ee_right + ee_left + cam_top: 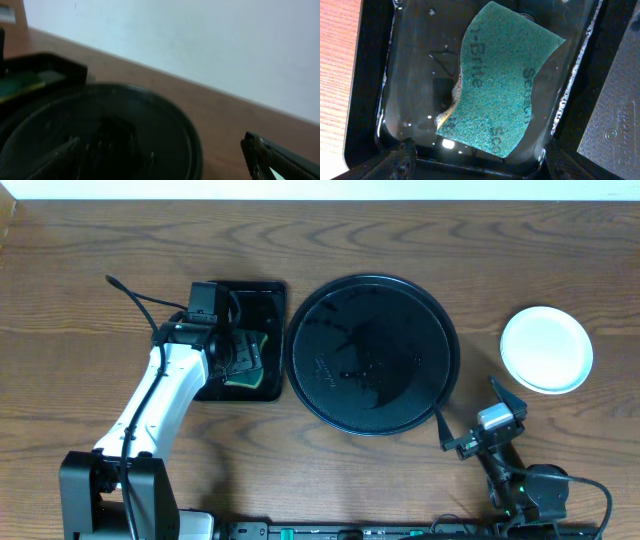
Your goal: Clean dirty plates on tray and stack at the side
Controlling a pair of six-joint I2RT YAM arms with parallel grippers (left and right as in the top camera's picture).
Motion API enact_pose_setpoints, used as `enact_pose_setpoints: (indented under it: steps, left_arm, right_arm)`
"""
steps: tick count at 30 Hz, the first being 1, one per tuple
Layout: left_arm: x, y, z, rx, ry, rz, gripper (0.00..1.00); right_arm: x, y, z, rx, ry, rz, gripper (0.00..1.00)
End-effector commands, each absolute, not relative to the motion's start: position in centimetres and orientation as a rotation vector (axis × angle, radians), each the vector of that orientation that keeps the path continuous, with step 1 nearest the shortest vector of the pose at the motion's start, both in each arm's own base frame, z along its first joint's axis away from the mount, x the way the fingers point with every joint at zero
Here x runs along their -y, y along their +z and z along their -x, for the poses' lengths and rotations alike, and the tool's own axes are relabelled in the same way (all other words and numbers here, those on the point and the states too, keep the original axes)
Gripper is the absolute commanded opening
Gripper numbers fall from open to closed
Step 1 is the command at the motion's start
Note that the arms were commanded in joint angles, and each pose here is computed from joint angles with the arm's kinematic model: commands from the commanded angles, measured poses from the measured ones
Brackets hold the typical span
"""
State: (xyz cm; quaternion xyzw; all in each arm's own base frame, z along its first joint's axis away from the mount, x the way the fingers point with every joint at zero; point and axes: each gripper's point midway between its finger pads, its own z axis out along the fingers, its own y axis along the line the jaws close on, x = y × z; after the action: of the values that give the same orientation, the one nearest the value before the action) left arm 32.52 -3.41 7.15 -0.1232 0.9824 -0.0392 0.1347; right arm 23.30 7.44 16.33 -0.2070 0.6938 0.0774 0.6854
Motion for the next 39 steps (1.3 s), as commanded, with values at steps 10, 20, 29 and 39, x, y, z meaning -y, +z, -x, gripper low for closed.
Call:
enact_pose_setpoints:
  steps: [10,20,29,39]
  left_arm:
    - [3.5,7.8,-33.0,-2.831,-0.115,0.344,0.84]
    - [3.8,9.3,-32.4,-2.787,-0.117,0.316,0.84]
    - [4.4,18.0,-29.2,-2.486,-0.211,0.240,0.84]
    - [1.2,24.3,-25.6,-2.061,-0.206,0.265,0.84]
  right_arm:
    - [-7.5,16.2,-23.2,-1.553,0.170,0.476,0.99]
    - [-7.5,16.2,-23.2,-1.553,0.170,0.476,0.99]
    - [-7.5,16.2,-23.2,-1.553,0.170,0.476,0.99]
    - [-7.5,16.2,-23.2,-1.553,0.170,0.476,0.99]
